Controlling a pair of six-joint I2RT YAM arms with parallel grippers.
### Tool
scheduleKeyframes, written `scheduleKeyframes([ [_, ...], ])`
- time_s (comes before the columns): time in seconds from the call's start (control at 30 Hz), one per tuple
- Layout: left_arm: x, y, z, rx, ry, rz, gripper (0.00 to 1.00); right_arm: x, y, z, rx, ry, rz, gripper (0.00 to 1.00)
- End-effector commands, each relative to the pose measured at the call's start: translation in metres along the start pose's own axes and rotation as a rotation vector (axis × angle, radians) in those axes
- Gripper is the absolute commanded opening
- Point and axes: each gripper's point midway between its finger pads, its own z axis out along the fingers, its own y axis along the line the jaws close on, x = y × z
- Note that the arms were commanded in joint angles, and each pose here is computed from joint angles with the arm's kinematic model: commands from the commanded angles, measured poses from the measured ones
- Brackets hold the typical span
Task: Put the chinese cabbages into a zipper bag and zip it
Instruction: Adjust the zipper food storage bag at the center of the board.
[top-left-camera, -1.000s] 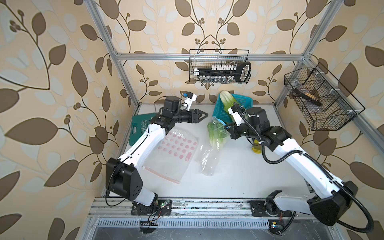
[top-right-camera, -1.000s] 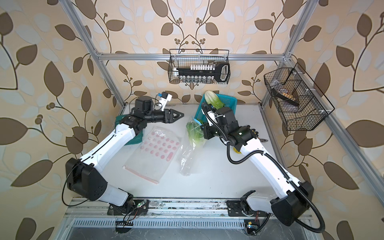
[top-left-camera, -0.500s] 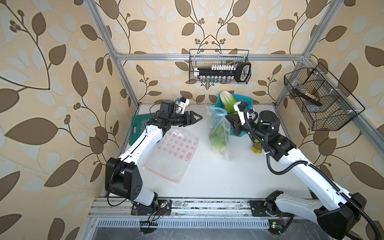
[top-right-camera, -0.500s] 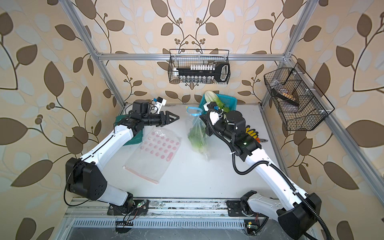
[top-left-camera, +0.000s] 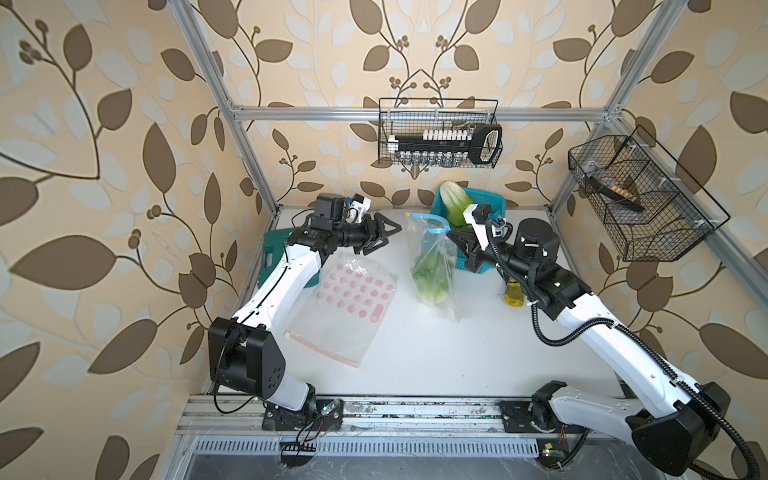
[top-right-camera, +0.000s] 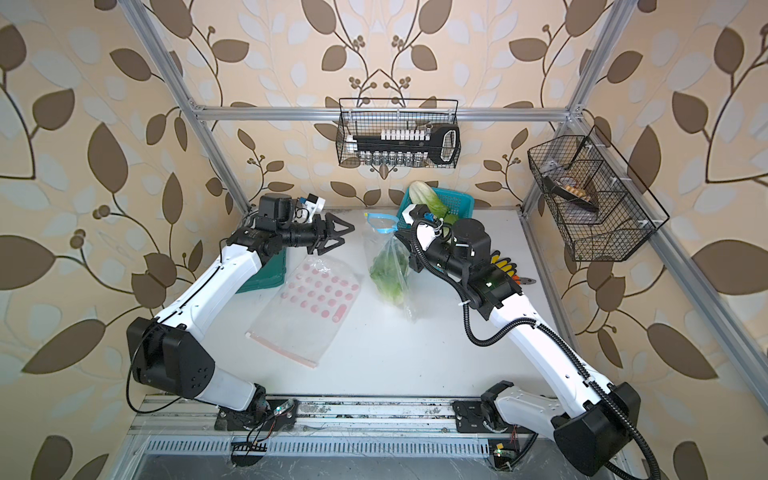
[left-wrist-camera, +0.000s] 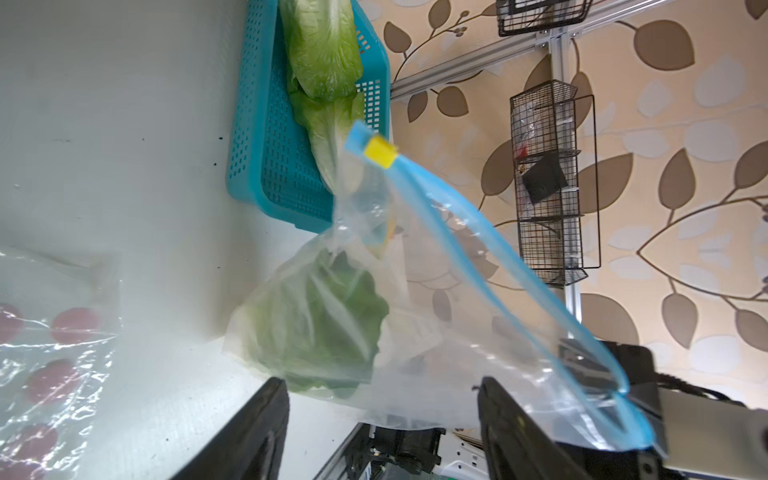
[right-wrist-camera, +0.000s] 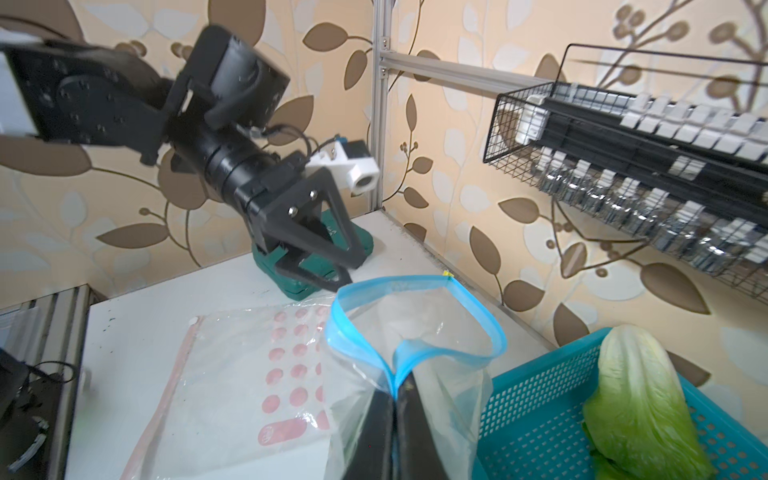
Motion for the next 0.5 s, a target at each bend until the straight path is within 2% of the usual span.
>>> scheduleKeyframes([
  [0.0, 0.015, -0.043, -0.001, -0.004, 0.074, 0.035, 0.76, -0.002, 0.016, -0.001, -0.041, -0.030, -0.027, 0.00],
  [0.17, 0.039, -0.036, 0.019, -0.124, 0.238, 0.038, 0.76, 0.005, 0.028, 0.000, -0.065, -0.013, -0.021, 0.00],
  [0.27, 0.054, -0.028, 0.015, -0.171, 0.303, 0.024, 0.71, 0.005, 0.035, 0.001, -0.084, -0.013, -0.017, 0.00],
  [0.37, 0.058, -0.020, 0.005, -0.235, 0.292, 0.055, 0.69, 0.009, 0.038, 0.002, -0.092, -0.002, -0.015, 0.00],
  [0.47, 0.047, 0.000, -0.013, -0.357, 0.238, 0.077, 0.70, 0.014, 0.041, 0.003, -0.096, 0.008, -0.012, 0.00],
])
